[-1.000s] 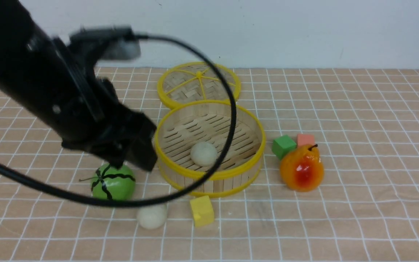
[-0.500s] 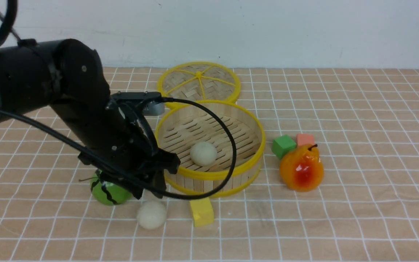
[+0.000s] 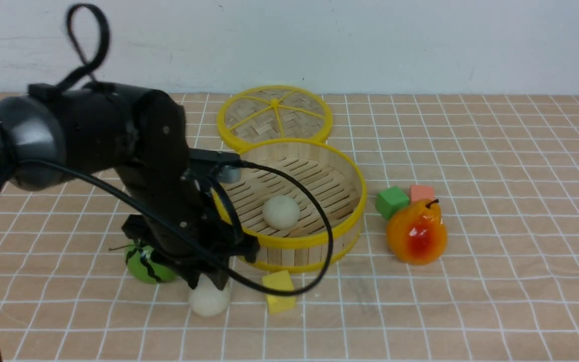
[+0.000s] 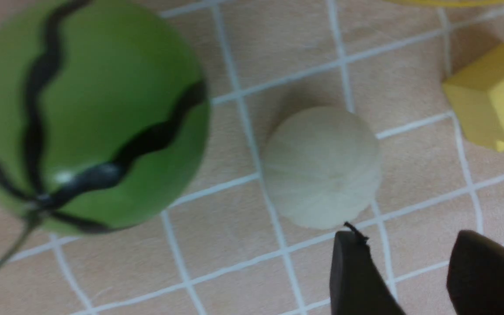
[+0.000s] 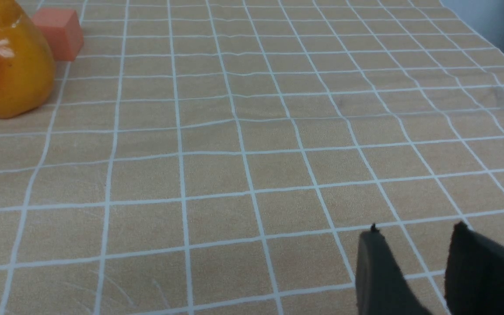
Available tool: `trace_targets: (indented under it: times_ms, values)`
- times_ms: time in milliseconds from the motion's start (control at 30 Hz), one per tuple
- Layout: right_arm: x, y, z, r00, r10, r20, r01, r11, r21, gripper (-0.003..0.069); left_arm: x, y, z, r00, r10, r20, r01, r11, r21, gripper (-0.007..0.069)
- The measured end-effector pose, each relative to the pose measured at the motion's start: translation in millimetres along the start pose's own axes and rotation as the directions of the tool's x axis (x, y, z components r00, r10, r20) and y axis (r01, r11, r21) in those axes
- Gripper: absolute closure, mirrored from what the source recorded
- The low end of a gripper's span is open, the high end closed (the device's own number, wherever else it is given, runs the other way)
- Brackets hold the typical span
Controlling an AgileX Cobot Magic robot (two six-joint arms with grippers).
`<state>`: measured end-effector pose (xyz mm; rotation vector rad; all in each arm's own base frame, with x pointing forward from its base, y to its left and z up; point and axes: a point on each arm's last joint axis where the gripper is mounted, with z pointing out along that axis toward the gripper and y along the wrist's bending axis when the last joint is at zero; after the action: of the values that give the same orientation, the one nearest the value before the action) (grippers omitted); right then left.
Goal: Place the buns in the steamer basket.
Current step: Use the left arm to grab a steamed stuffed bun
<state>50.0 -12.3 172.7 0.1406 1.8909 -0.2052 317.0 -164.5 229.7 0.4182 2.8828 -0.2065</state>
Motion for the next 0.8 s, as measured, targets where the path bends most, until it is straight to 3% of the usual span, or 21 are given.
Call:
trace_targets:
  times_ms: [167, 533, 633, 800]
  values:
    - [0, 0, 0, 1.0, 0.0, 0.0, 0.0, 1.0, 0.0, 0.0418, -2, 0, 17, 0.999, -0.047, -0.009, 0.046, 0.997, -0.055, 0.0325]
    - [0, 0, 0, 1.0, 0.0, 0.0, 0.0, 1.0, 0.0, 0.0418, -9, 1, 40, 0.999, -0.051, 0.015, 0.052, 0.997, -0.064, 0.0346]
    - [0, 0, 0, 1.0, 0.0, 0.0, 0.0, 1.0, 0.0, 0.0418, -10, 1, 45, 0.999, -0.051, 0.005, 0.052, 0.996, -0.066, 0.0403]
    - [0, 0, 0, 1.0, 0.0, 0.0, 0.0, 1.0, 0.0, 0.0418, -13, 0, 42, 0.999, -0.053, -0.001, 0.053, 0.996, -0.068, 0.058]
